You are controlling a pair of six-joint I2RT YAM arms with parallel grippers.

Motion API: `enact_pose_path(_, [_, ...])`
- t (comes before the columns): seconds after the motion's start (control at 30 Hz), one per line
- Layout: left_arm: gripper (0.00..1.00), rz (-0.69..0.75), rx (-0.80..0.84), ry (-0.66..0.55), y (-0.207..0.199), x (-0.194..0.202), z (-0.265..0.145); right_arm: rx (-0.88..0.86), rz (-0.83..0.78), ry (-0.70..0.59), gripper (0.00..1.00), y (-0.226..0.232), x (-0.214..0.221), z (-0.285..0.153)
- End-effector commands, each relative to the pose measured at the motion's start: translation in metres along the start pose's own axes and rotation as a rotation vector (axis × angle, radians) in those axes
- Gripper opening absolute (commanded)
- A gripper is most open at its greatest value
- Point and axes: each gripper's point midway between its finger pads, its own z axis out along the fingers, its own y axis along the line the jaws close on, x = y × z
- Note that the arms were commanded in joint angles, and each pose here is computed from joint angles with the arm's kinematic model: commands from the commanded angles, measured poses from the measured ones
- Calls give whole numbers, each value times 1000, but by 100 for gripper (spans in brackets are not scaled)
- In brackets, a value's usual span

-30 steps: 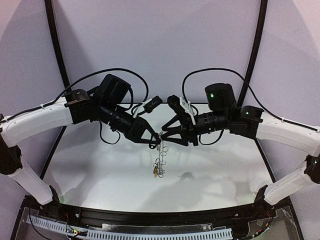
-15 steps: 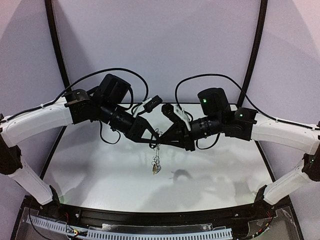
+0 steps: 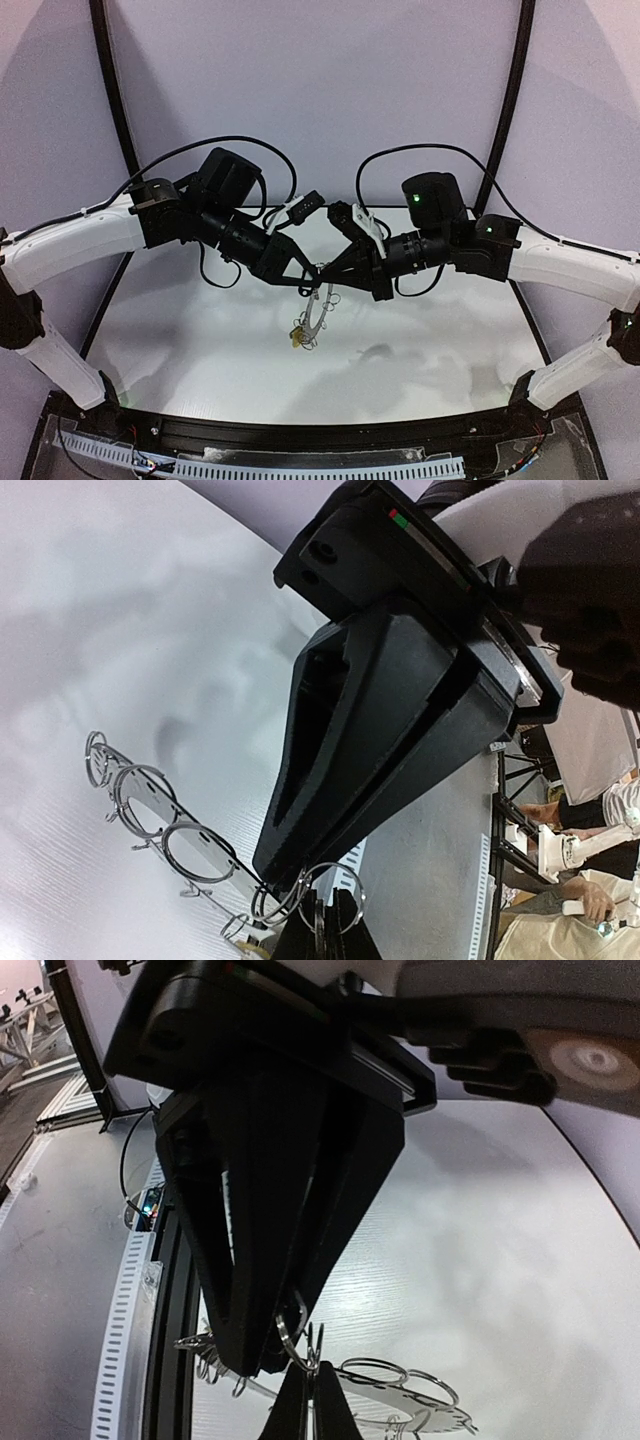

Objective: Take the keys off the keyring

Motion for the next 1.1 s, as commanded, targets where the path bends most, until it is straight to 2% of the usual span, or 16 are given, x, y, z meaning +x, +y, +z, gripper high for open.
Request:
enact_pose_path(0.0, [1, 26, 11, -44, -6, -10, -5, -22, -28, -42, 0, 9, -14, -4])
enact_pose_path(0.43, [1, 32, -94, -59, 23, 13, -2, -28, -78, -148, 0, 27, -39, -34])
enact_pose_path(0.7, [3, 26, -173, -41, 45, 24, 3, -75, -106, -115, 0, 39, -40, -44])
enact_pose_path(0.77, [18, 21, -178, -36, 48, 26, 5, -72, -106, -108, 0, 39, -40, -45])
enact_pose_path(0.83, [46, 16, -152, -28, 44, 25, 6, -51, -103, -86, 0, 35, -36, -44])
enact_pose_path(0.9, [55, 22, -133, -28, 40, 24, 5, -36, -99, -66, 0, 32, -32, -44])
enact_pose_path(0.93, [64, 29, -133, -34, 38, 22, 3, -34, -100, -57, 0, 32, -31, -44])
enact_pose_path(1.07, [81, 57, -186, -67, 38, 16, -9, -42, -104, -42, 0, 34, -30, -46])
